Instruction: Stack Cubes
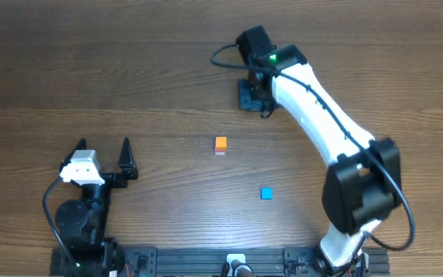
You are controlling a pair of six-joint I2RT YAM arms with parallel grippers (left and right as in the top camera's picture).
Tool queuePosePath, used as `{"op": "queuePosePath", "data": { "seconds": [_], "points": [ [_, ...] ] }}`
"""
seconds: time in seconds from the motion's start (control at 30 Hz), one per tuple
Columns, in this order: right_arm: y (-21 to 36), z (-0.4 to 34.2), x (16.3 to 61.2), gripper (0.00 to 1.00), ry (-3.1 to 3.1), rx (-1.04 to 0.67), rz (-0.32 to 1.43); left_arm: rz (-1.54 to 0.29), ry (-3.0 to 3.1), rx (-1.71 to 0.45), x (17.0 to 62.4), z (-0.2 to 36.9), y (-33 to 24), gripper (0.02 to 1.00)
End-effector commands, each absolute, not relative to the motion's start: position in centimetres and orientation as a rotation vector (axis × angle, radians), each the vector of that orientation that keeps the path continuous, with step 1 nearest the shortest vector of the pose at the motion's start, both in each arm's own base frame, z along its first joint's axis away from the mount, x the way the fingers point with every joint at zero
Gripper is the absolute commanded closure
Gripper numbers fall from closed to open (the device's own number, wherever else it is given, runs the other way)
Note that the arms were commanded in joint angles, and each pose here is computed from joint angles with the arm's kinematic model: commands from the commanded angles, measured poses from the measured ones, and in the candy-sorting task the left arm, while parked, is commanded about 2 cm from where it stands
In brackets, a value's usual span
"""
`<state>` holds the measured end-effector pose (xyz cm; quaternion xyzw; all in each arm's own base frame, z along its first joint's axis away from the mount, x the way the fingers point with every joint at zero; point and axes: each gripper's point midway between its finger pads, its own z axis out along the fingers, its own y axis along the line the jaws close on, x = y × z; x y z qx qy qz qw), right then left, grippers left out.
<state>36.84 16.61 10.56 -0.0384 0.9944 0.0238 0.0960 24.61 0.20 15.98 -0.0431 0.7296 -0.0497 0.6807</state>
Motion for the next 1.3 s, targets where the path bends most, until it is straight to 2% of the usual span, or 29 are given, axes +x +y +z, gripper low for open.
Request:
{"op": "queuePosePath", "data": {
  "seconds": [0.03, 0.27, 0.47, 0.77, 1.3],
  "points": [
    [19.9, 13.5, 34.1, 0.985, 2.918, -0.130, 0.104, -0.101, 1.637, -0.084, 24.6, 15.8, 0.2, 0.018],
    [24.4, 13.6, 31.5, 0.989, 2.908, -0.193, 0.153, -0.101, 1.637, -0.084, 24.6, 15.8, 0.2, 0.018],
    [26.2, 13.4, 30.0, 0.989, 2.920, -0.165, 0.171, -0.101, 1.637, -0.084, 24.6, 15.8, 0.2, 0.018],
    [25.2, 11.7, 28.6, 0.989, 3.012, -0.070, 0.082, -0.101, 1.637, -0.084, 24.6, 15.8, 0.2, 0.018],
    [25.2, 9.6, 28.7, 0.989, 3.054, -0.056, 0.031, -0.101, 1.637, -0.084, 24.6, 15.8, 0.2, 0.018]
  ]
}}
